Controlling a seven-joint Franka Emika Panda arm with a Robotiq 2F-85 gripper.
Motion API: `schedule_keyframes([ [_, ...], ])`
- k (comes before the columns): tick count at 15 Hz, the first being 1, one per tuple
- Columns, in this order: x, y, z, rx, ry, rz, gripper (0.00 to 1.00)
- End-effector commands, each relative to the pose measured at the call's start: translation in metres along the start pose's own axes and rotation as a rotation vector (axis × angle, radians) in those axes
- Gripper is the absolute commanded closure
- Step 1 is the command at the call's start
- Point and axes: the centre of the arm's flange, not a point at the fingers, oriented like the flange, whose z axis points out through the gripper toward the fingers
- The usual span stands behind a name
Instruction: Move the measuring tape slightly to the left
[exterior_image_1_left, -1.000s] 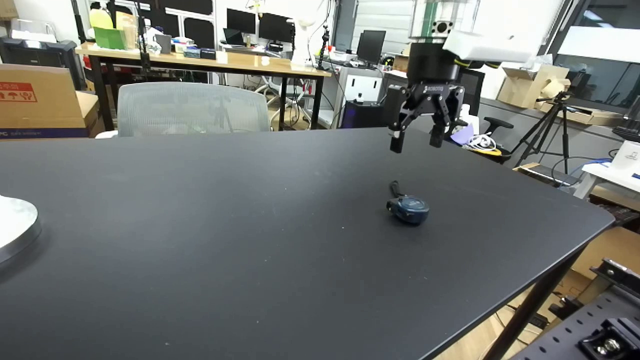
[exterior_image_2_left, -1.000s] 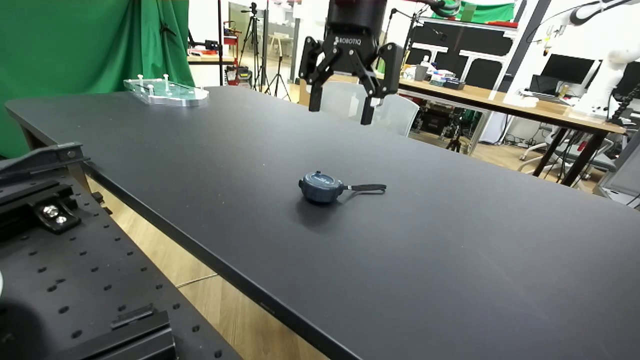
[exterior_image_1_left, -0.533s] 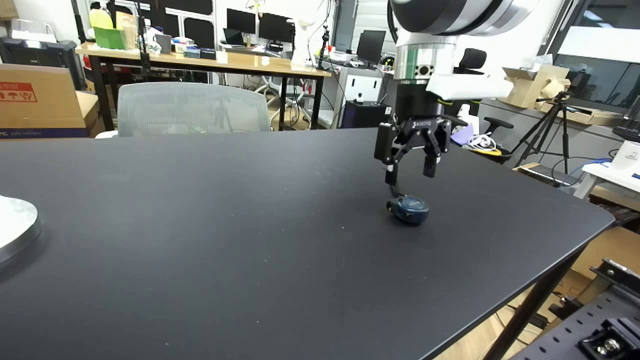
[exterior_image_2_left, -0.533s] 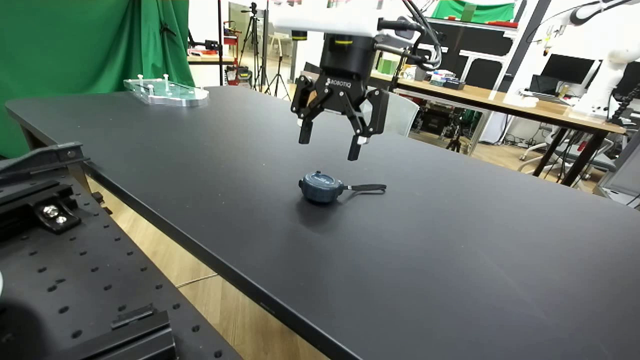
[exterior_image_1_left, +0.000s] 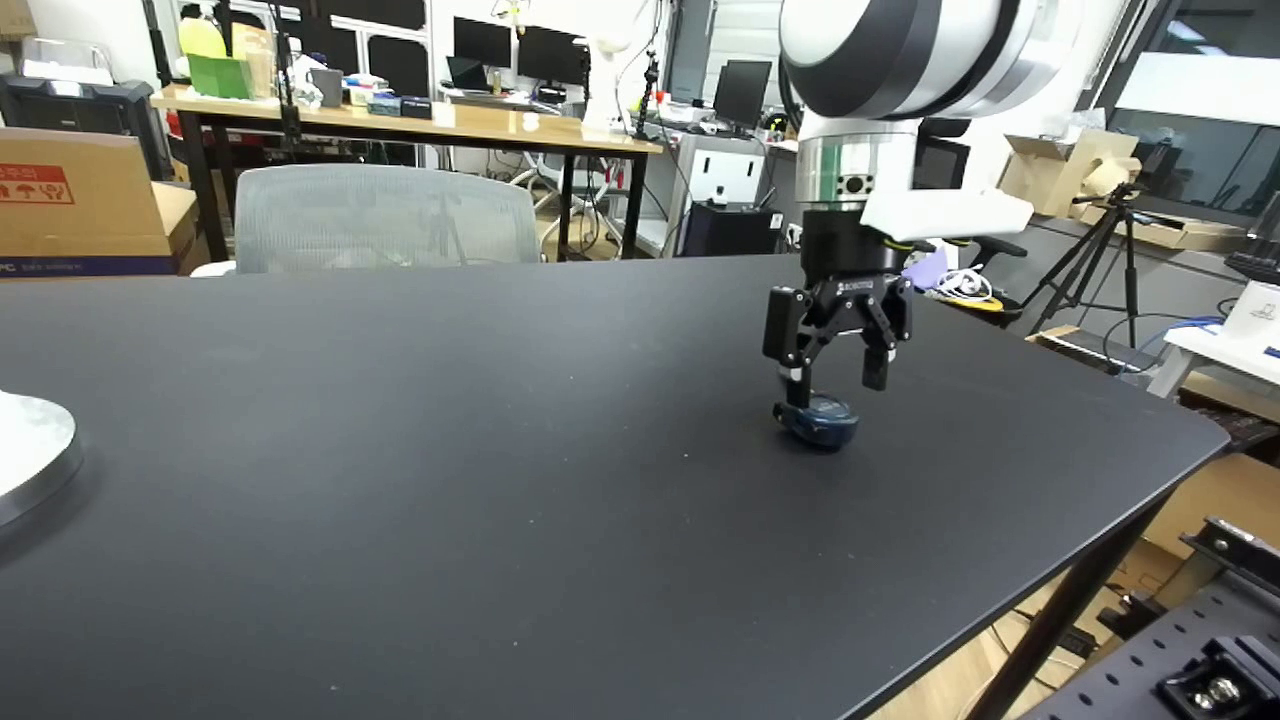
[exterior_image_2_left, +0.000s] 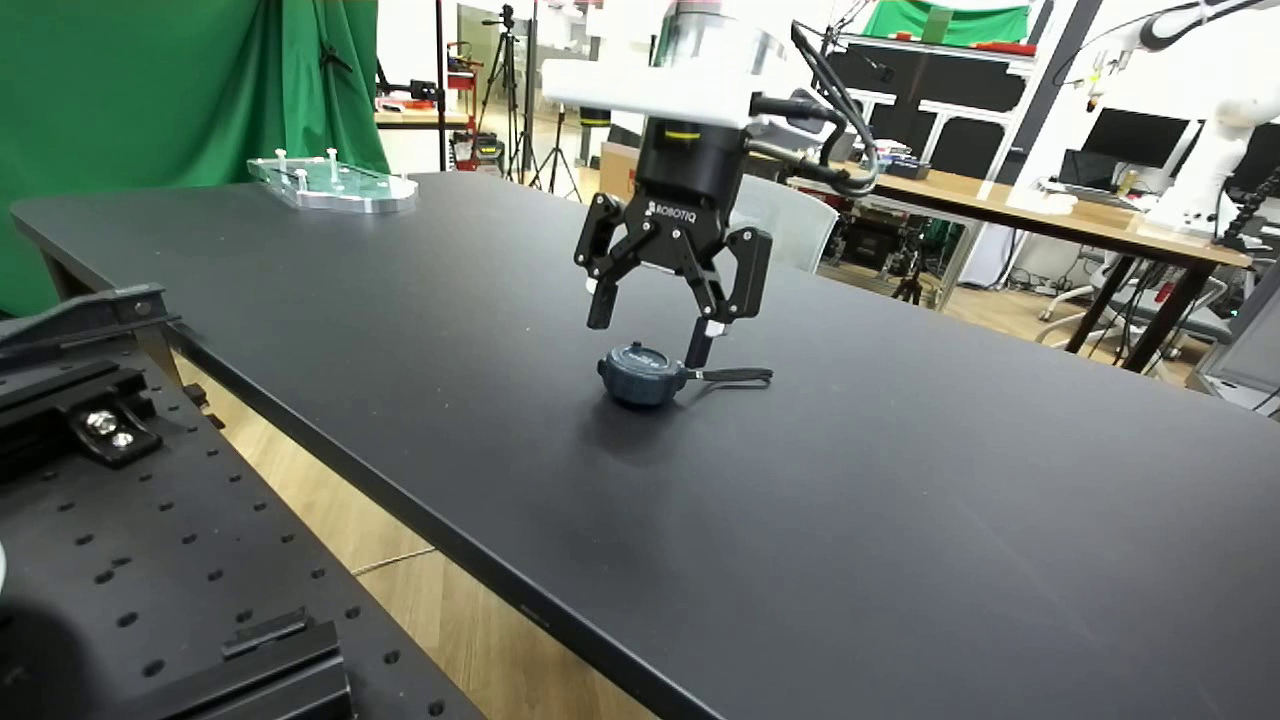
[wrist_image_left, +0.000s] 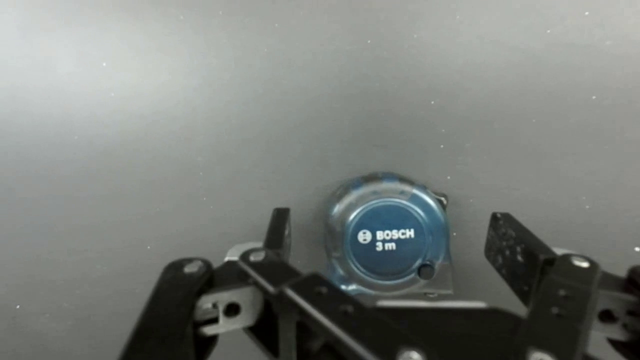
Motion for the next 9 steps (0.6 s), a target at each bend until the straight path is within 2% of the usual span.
schedule_keyframes([
  [1, 0.0021, 0.0096, 0.0035, -0.003, -0.019, 0.011, 0.00],
  [9, 0.0119, 0.0093, 0.0105, 0.007, -0.023, -0.005, 0.00],
])
